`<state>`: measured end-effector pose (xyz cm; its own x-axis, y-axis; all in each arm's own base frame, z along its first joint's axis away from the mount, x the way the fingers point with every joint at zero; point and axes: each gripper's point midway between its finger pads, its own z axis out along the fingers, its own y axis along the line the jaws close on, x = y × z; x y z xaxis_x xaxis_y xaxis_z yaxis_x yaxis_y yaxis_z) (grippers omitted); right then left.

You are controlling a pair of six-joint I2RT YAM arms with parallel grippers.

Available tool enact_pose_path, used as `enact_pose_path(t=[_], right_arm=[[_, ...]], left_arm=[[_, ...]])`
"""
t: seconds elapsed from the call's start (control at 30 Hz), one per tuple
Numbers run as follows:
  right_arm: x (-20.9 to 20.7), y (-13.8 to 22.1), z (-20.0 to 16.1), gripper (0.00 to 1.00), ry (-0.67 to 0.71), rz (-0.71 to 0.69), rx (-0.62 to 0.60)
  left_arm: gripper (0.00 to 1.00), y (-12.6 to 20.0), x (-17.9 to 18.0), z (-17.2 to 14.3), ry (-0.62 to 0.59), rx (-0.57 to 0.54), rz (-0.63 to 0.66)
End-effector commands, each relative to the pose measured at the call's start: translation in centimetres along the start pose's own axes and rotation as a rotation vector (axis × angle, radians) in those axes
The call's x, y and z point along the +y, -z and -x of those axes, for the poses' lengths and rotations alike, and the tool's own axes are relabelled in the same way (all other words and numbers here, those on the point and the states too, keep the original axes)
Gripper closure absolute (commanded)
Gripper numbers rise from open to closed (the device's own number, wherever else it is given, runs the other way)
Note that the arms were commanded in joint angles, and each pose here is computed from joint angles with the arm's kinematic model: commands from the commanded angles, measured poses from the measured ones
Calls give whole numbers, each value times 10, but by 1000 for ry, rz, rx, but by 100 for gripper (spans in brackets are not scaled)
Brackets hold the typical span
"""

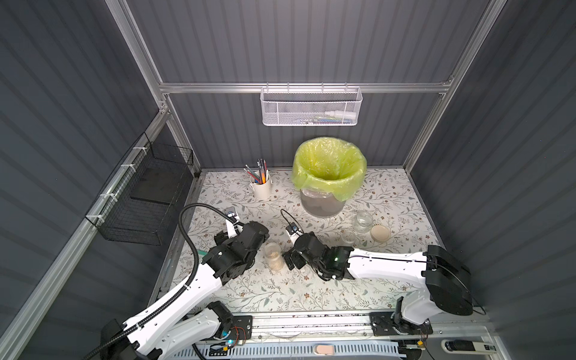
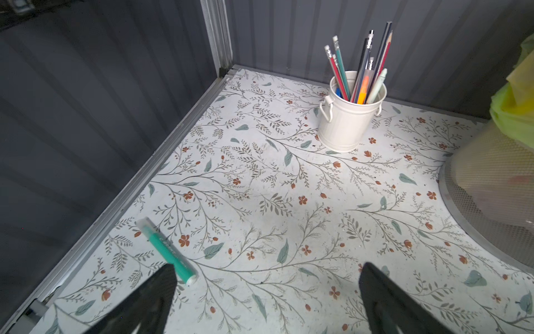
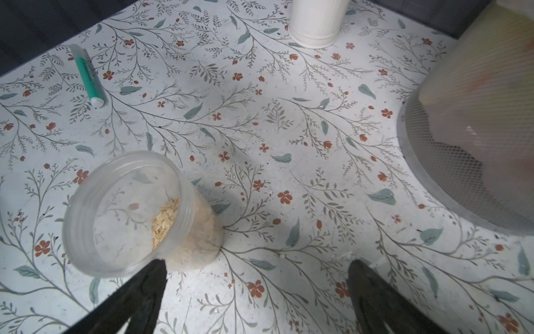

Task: Empty expired oatmeal from jars
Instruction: Pick up the jar from the center of the board.

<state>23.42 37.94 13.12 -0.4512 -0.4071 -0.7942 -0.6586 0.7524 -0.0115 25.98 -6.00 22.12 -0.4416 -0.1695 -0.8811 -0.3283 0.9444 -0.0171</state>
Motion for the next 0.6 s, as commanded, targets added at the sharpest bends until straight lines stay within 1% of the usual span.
enact_pose_path(t=[0.0, 0.13, 0.23, 0.33, 0.4, 0.57], right_arm=[[17, -7, 9, 1, -6, 49, -13], [25, -15, 6, 1, -2, 70, 4], [25, -11, 5, 1, -15, 61, 2], [16, -6, -3, 1, -27, 40, -7], [11, -3, -9, 1, -16, 24, 2], [11, -1, -14, 1, 6, 34, 19]], left_arm=[[0, 6, 24, 2, 29, -23, 56], [0, 10, 28, 2, 44, -24, 38], [0, 11, 31, 0, 50, -24, 35], [0, 7, 29, -6, 43, -19, 37], [0, 3, 24, -11, 42, -13, 23], [0, -1, 17, -15, 36, -1, 16]])
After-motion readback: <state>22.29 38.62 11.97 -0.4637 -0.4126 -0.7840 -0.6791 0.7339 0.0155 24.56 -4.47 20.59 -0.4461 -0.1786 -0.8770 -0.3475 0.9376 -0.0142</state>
